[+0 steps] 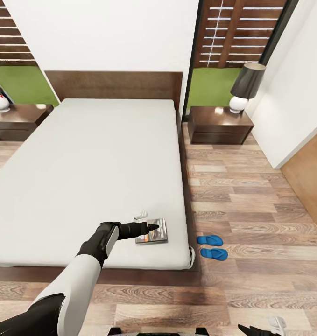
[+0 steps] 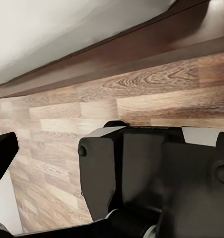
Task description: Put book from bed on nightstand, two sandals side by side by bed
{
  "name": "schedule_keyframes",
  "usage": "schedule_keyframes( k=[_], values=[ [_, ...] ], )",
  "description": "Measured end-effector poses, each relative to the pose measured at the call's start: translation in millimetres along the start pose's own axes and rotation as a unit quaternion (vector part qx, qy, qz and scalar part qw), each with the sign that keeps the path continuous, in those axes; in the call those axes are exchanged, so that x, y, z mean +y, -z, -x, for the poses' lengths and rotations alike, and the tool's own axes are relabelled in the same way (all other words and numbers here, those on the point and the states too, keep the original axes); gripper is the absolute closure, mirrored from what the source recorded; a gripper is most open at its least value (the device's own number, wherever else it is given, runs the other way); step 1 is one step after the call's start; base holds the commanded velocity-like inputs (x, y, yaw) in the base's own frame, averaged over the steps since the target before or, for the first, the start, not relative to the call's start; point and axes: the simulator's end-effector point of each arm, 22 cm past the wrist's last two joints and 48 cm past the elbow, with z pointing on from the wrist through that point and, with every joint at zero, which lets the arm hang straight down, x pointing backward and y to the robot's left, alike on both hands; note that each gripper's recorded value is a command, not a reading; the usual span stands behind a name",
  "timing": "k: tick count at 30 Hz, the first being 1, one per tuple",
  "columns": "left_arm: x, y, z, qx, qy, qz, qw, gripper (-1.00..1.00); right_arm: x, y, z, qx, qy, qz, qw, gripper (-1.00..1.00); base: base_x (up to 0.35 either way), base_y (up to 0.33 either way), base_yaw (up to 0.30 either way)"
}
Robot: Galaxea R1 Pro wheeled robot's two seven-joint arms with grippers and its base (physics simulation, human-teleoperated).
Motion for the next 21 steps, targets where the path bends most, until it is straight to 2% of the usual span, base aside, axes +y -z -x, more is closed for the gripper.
schedule_keyframes(
  k=[15,21],
  values=[
    [7.5,-6.5,-8.6,0.008,0.007,0.001,0.9999,-1.0,-3.7,-0.9,-6.2,0.006,-0.005,-0.002,1.0,-1.0,0.002,0.0,0.0],
    [9.3,-8.0,-10.7,0.01,0.009,0.002,0.9999,-1.0,-5.3,-1.1,-8.1,0.008,-0.007,-0.004,0.9999,-1.0,0.108,0.0,0.0]
  ],
)
